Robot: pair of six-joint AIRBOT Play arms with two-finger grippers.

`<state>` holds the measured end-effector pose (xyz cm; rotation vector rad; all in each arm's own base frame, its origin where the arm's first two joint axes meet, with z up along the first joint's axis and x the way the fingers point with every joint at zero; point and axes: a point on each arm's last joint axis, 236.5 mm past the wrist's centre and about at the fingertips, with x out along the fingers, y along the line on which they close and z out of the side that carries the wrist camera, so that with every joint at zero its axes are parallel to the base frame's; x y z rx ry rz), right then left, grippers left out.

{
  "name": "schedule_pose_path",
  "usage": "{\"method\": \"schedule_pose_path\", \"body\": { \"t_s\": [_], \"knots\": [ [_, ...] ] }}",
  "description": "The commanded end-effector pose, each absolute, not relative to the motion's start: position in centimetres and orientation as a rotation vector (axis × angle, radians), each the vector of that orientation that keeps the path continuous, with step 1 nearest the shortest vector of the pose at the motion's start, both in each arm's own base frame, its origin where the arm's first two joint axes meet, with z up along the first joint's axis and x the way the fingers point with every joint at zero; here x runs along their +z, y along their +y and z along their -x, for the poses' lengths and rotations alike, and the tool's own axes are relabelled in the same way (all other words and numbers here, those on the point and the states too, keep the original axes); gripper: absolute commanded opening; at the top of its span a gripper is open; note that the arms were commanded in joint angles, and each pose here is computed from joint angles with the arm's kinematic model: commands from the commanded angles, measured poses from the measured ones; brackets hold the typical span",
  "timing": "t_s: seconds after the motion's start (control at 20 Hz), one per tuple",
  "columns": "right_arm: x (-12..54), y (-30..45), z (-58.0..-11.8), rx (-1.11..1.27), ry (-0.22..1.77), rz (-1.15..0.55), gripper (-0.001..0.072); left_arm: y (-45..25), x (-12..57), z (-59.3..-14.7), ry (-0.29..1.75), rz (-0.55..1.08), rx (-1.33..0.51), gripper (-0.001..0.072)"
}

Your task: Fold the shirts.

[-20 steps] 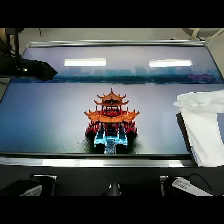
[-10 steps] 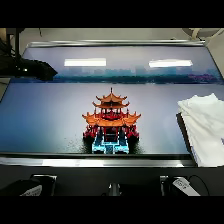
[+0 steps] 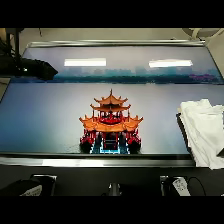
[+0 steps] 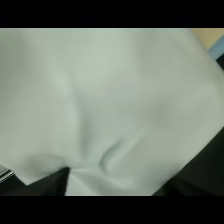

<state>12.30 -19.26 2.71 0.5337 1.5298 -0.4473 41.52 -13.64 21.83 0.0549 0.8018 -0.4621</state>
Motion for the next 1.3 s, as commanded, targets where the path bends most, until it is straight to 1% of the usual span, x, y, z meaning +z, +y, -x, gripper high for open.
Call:
{"method": "schedule_pose_path", "body": {
  "t_s": [0.0, 0.05, 0.1, 0.15, 0.25, 0.3, 0.35, 0.4, 0.45, 0.5, 0.55, 0.6, 0.65, 0.7, 0.75, 0.8, 0.9, 0.95, 1.0, 1.05, 1.25],
  "knots": [
    [3.7, -22.9, -12.6, -0.521, 1.473, -0.366, 0.0699, -13.9, 22.3, -41.4, 0.792, -0.043, -0.473, 0.0025],
    [5.8, -25.4, -12.6, -0.593, 1.438, -0.277, 0.0699, -13.9, 22.6, -41.4, 0.785, -0.044, -0.473, 0.0025],
    [9.2, -28.4, -13.3, -0.67, 1.36, -0.155, 0.0696, -14.0, 23.1, -41.5, 0.771, -0.045, -0.474, 0.0025],
    [13.4, -31.1, -14.8, -0.729, 1.238, -0.028, 0.0694, -14.0, 23.9, -41.7, 0.746, -0.045, -0.472, 0.0025],
    [24.5, -34.0, -20.2, -0.779, 0.918, 0.263, 0.0637, -13.5, 26.9, -43.4, 0.627, -0.054, -0.435, 0.0022],
    [28.9, -33.1, -23.6, -0.745, 0.781, 0.378, 0.0636, -12.3, 28.4, -44.9, 0.56, -0.088, -0.365, 0.0021],
    [32.0, -30.9, -27.4, -0.676, 0.649, 0.423, 0.0637, -10.8, 29.2, -46.2, 0.527, -0.118, -0.269, 0.0021],
    [33.2, -27.7, -31.0, -0.574, 0.57, 0.442, 0.0637, -8.9, 29.1, -47.5, 0.531, -0.171, -0.16, 0.002],
    [32.7, -24.1, -34.3, -0.46, 0.542, 0.435, 0.0637, -7.4, 28.3, -48.4, 0.555, -0.221, -0.072, 0.0021],
    [30.6, -19.6, -37.2, -0.326, 0.573, 0.39, 0.0637, -6.0, 26.5, -49.0, 0.608, -0.256, -0.003, 0.0023],
    [27.5, -15.4, -39.2, -0.205, 0.648, 0.335, 0.0636, -5.4, 24.1, -49.0, 0.692, -0.247, 0.035, 0.0045],
    [23.8, -10.8, -40.4, -0.074, 0.762, 0.293, 0.0624, -4.6, 20.8, -48.4, 0.813, -0.208, 0.078, 0.0296],
    [20.4, -6.8, -40.6, 0.053, 0.879, 0.288, 0.0625, -3.8, 17.4, -47.0, 0.959, -0.174, 0.129, 0.0643],
    [17.1, -2.9, -40.1, 0.179, 1.002, 0.291, 0.0631, -3.3, 13.7, -44.6, 1.145, -0.166, 0.158, 0.071],
    [14.5, 0.1, -39.2, 0.282, 1.115, 0.294, 0.0673, -3.4, 11.2, -42.7, 1.27, -0.174, 0.151, 0.0709],
    [12.5, 2.1, -38.0, 0.356, 1.209, 0.297, 0.0681, -4.3, 9.5, -41.5, 1.316, -0.174, 0.105, 0.0709],
    [10.4, 4.4, -36.6, 0.447, 1.32, 0.305, 0.068, -6.9, 8.8, -41.0, 1.237, -0.107, -0.008, 0.0709],
    [9.9, 4.8, -36.5, 0.462, 1.334, 0.307, 0.0679, -8.1, 8.8, -40.8, 1.186, -0.063, -0.051, 0.0709],
    [9.8, 5.0, -36.6, 0.466, 1.335, 0.303, 0.0675, -8.3, 8.6, -40.7, 1.157, -0.053, -0.063, 0.0709],
    [9.8, 5.1, -36.8, 0.467, 1.324, 0.301, 0.0665, -8.1, 8.3, -40.5, 1.156, -0.056, -0.062, 0.0709],
    [9.9, 5.0, -37.0, 0.464, 1.318, 0.303, 0.0667, -7.6, 8.1, -40.6, 1.164, -0.063, -0.05, 0.071]
  ]
}}
